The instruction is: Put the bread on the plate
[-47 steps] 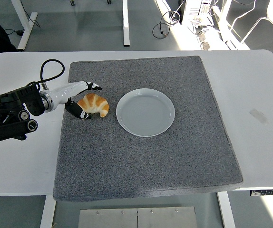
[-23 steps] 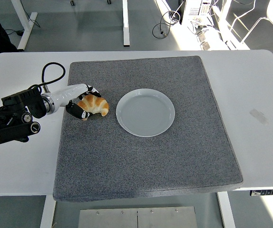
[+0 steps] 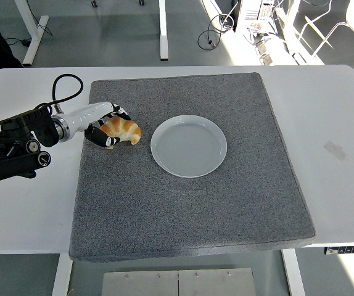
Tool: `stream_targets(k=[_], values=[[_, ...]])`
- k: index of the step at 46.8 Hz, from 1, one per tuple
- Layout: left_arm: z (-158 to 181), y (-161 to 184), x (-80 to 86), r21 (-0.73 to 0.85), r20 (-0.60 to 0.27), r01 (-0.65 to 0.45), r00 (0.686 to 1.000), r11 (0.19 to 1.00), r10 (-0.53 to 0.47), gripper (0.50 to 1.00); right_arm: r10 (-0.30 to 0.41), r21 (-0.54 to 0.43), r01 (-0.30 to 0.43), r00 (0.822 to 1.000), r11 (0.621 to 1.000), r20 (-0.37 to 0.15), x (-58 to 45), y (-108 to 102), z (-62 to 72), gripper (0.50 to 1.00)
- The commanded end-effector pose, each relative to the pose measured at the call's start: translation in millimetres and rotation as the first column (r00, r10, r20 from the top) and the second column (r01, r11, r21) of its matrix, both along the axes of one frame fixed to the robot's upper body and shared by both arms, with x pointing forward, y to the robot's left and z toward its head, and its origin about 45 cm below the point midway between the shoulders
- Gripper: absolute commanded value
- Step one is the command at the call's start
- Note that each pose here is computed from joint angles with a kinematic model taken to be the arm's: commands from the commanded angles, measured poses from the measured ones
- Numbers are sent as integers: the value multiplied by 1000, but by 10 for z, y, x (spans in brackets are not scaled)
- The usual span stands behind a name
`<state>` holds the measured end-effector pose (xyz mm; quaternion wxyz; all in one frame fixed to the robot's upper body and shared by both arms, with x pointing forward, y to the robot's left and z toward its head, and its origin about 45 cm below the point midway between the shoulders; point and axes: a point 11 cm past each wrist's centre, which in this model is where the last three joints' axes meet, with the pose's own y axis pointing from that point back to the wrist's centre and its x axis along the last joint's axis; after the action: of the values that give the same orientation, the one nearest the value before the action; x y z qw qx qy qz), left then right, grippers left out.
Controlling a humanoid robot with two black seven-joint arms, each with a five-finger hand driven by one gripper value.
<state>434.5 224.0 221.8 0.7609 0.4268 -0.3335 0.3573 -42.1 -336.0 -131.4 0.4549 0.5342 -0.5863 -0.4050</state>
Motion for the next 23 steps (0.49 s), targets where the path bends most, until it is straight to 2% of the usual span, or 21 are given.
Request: stream_targets(k=[1,8,20,23], values=[[130,-32,61,-2,27,7,1000,1000,-6,500,0,0,0,1000,1000,0,0,0,0,1000],[340,-85,149,-2,71,18,997,1000,-18,500,0,0,0,1000,1000,0,0,0,0,1000],[549,-230,210,-6,113,51,992,999,-50,500,0,0,0,1000,1000,0,0,0,0,1000],[595,-355,216,-13,124,75,990,997,-73,500,0,0,0,1000,1000,0,0,0,0,1000]])
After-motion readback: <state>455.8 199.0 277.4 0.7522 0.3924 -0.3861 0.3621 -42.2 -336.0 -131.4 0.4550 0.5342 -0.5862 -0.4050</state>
